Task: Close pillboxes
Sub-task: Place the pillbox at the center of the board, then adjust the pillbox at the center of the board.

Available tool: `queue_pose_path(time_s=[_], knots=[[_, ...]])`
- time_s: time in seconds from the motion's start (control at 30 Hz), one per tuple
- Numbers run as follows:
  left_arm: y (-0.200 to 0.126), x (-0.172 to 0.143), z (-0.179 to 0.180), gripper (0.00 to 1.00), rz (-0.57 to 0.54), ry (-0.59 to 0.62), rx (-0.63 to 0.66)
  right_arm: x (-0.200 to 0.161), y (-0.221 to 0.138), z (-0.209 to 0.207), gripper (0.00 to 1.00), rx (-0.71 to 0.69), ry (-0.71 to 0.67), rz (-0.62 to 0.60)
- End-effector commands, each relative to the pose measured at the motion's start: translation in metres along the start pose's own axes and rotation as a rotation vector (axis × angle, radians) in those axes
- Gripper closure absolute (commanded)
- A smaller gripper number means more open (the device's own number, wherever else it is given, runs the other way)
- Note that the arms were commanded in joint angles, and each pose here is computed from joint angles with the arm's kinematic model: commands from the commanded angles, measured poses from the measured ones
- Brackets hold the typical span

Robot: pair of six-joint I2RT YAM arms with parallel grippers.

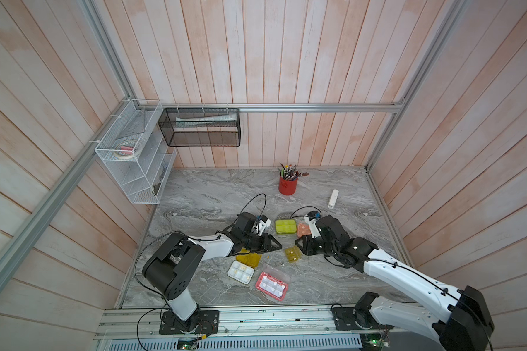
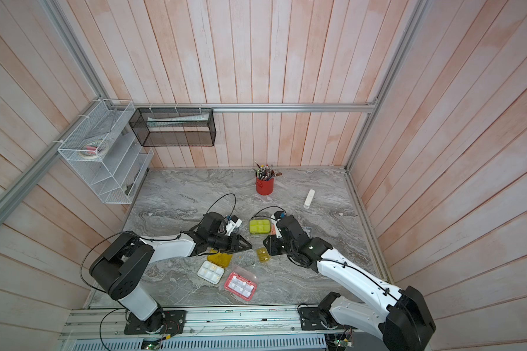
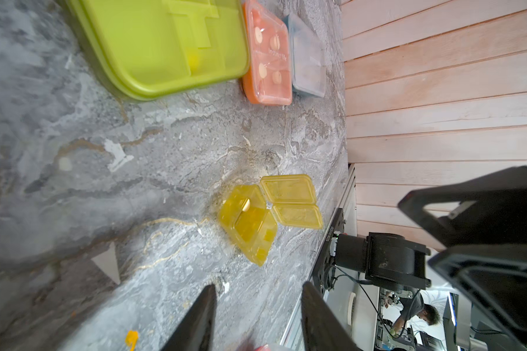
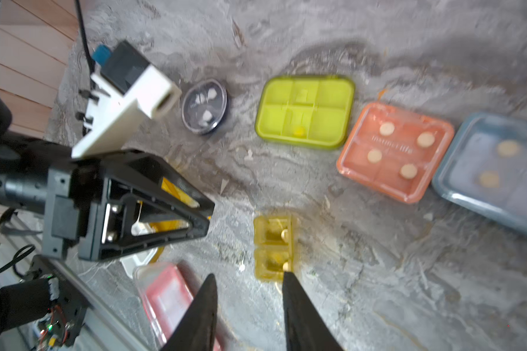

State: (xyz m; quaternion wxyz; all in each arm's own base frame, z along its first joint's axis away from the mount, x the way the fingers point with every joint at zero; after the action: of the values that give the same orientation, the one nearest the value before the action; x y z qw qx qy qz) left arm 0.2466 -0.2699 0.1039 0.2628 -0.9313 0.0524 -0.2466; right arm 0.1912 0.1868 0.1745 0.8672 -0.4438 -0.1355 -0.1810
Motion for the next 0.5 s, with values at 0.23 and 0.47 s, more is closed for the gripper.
queue_pose_path(time_s=[0.23, 0.47], knots=[[0.018, 0.031, 0.0, 0.52, -0.044, 0.019, -0.063, -0.046, -0.004, -0.016, 0.63, 0.105, 0.176, 0.142], [0.033, 0.041, 0.003, 0.53, -0.036, 0.024, -0.069, -0.061, 0.002, -0.025, 0.63, 0.18, 0.226, 0.169]])
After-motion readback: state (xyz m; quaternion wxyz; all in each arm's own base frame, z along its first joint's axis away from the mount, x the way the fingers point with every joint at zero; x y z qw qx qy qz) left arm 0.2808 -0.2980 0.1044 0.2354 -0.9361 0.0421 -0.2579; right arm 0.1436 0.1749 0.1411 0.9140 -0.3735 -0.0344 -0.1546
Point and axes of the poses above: each gripper's point midway between its finger pads, its own y axis out along the fingers, its own z axis along the line the jaws close on, x = y × z, the point moved 6 cm from there along -y, back along the fingers, and after that the axes turned 14 degrees about y, right-handed, at the moved point
